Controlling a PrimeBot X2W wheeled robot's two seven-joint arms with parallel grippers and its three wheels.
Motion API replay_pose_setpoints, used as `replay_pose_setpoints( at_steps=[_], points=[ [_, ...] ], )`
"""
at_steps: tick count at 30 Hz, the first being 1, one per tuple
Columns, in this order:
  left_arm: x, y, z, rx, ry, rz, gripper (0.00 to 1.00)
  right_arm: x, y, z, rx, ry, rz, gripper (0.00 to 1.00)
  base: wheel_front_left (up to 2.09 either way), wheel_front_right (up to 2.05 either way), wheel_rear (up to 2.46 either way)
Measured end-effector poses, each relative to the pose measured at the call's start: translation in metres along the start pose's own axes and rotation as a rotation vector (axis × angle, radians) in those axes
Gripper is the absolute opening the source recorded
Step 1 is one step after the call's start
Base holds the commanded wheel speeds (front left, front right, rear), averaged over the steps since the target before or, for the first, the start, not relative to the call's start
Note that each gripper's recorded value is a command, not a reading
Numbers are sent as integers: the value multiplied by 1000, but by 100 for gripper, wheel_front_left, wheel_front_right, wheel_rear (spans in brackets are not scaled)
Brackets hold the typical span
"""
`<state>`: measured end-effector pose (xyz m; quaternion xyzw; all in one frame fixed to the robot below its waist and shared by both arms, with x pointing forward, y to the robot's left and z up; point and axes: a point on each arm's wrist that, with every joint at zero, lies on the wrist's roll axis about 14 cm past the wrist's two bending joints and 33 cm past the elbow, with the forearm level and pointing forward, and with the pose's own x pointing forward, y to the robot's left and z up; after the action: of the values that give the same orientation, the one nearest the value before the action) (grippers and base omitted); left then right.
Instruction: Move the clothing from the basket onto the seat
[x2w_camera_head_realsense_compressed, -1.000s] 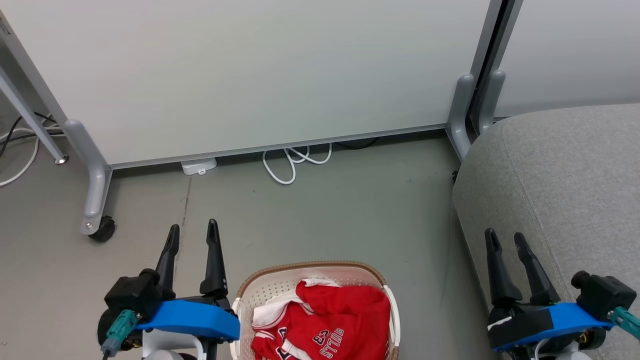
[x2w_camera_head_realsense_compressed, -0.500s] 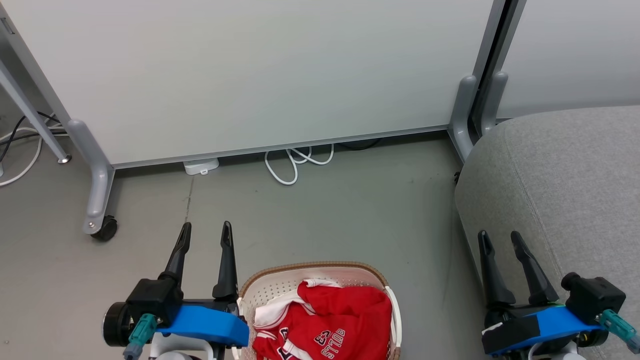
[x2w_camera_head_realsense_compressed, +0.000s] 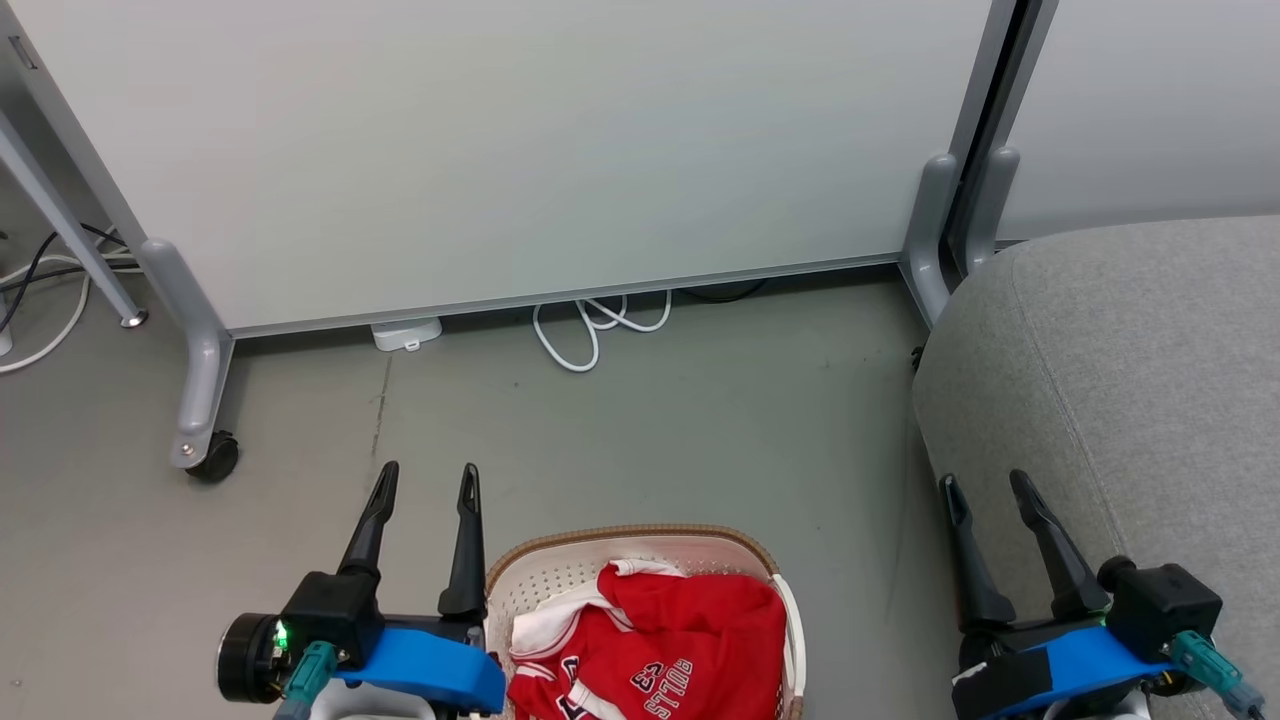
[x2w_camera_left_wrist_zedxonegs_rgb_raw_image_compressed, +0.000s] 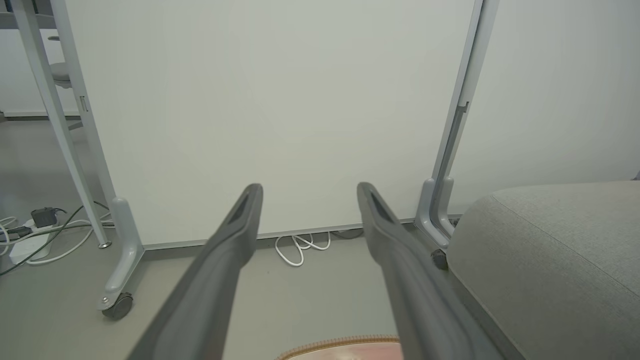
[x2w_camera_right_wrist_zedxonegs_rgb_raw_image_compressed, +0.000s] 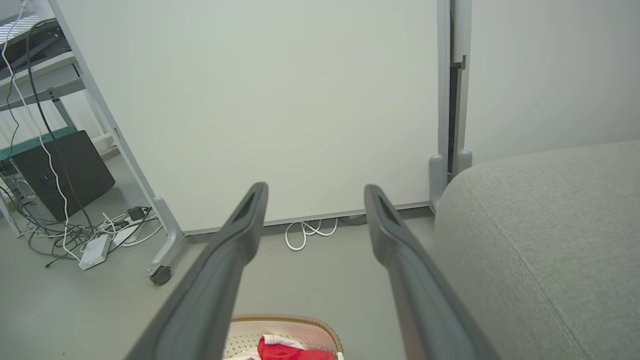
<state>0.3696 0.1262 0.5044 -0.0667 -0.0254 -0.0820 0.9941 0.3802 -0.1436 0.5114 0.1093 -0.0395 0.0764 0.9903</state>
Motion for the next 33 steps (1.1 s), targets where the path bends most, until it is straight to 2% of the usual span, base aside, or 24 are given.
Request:
replay_pose_setpoints(
  at_steps=[12, 33],
  points=[
    [-3, -4, -10, 36, 22, -20, 100, 0, 4, -4, -73, 5, 24, 100, 0, 0, 0],
    [-4, -2, -17, 17, 42, -12, 100, -3, 1, -10, -75, 26, 15, 100, 0, 0, 0]
  ],
)
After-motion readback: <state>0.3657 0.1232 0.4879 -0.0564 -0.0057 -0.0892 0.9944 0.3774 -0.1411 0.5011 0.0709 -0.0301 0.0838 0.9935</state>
